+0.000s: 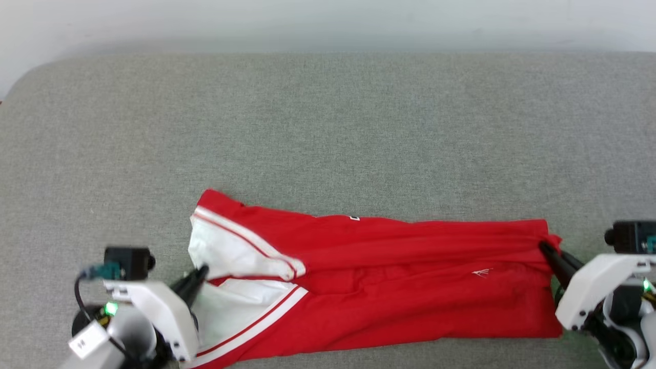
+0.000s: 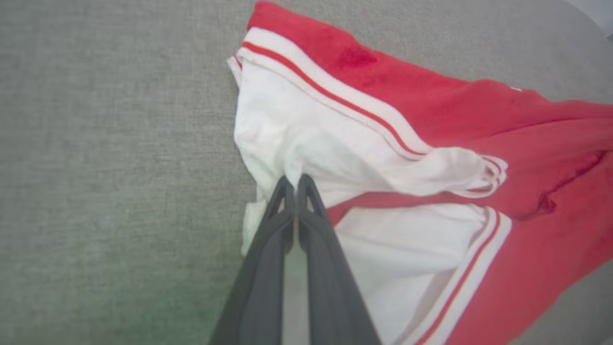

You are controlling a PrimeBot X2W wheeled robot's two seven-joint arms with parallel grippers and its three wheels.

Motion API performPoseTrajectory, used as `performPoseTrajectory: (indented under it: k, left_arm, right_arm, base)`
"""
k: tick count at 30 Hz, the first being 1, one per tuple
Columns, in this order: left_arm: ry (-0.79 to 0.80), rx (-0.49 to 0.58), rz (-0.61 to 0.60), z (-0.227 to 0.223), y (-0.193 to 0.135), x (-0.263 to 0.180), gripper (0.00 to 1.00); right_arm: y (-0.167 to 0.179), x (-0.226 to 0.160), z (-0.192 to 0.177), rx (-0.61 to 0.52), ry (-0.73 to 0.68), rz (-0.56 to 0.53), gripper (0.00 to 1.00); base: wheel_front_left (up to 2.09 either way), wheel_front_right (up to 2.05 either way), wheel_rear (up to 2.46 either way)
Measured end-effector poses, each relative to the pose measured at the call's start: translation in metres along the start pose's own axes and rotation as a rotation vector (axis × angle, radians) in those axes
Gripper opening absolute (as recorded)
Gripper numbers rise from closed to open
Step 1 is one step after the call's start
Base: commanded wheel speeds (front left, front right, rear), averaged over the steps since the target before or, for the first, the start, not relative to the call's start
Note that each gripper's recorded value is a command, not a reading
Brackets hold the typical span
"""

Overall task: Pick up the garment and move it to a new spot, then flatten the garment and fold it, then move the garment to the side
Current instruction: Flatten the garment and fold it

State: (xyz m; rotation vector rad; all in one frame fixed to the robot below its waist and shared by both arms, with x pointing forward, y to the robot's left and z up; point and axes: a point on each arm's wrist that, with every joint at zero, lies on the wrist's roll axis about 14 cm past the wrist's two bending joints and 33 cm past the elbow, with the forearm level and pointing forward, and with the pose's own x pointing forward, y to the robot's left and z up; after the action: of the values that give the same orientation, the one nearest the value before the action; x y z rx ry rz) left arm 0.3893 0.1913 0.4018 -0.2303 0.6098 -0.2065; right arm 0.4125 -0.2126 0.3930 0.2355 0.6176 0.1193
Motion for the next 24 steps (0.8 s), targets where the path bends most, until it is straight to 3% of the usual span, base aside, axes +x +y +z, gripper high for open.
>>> performPoseTrajectory:
  k: [11,12,13,14,15,17,24]
  left_arm:
    - [0.087,-0.122,0.017,-0.056,-0.009,-0.017,0.0]
    - [0.087,-0.125,0.015,-0.058,-0.01,-0.017,0.0]
    - [0.078,-0.124,0.015,-0.058,-0.009,-0.017,0.0]
    - [0.067,-0.126,0.013,-0.058,-0.01,-0.016,0.0]
    - [0.058,-0.128,0.009,-0.058,-0.012,-0.015,0.32]
    - [0.015,-0.119,0.008,-0.052,-0.013,-0.015,1.0]
    - [-0.234,-0.021,0.013,0.001,-0.017,-0.019,1.0]
  right_arm:
    - [-0.007,-0.022,-0.044,0.113,0.004,-0.055,0.0]
    - [-0.007,-0.023,-0.046,0.12,0.0,-0.057,0.17]
    - [-0.006,-0.024,-0.047,0.129,-0.007,-0.058,0.47]
    - [-0.005,-0.025,-0.046,0.136,-0.026,-0.058,0.47]
    - [-0.005,-0.026,-0.043,0.136,-0.046,-0.059,1.0]
    - [-0.005,-0.03,-0.036,0.132,-0.089,-0.062,1.0]
    - [-0.007,-0.048,-0.003,0.096,-0.216,-0.062,1.0]
  base:
    - [0.0,0.0,0.0]
    - [0.0,0.0,0.0]
    - [0.0,0.0,0.0]
    - [0.0,0.0,0.0]
    - [0.0,0.0,0.0]
    - [0.0,0.0,0.0]
    - [0.0,0.0,0.0]
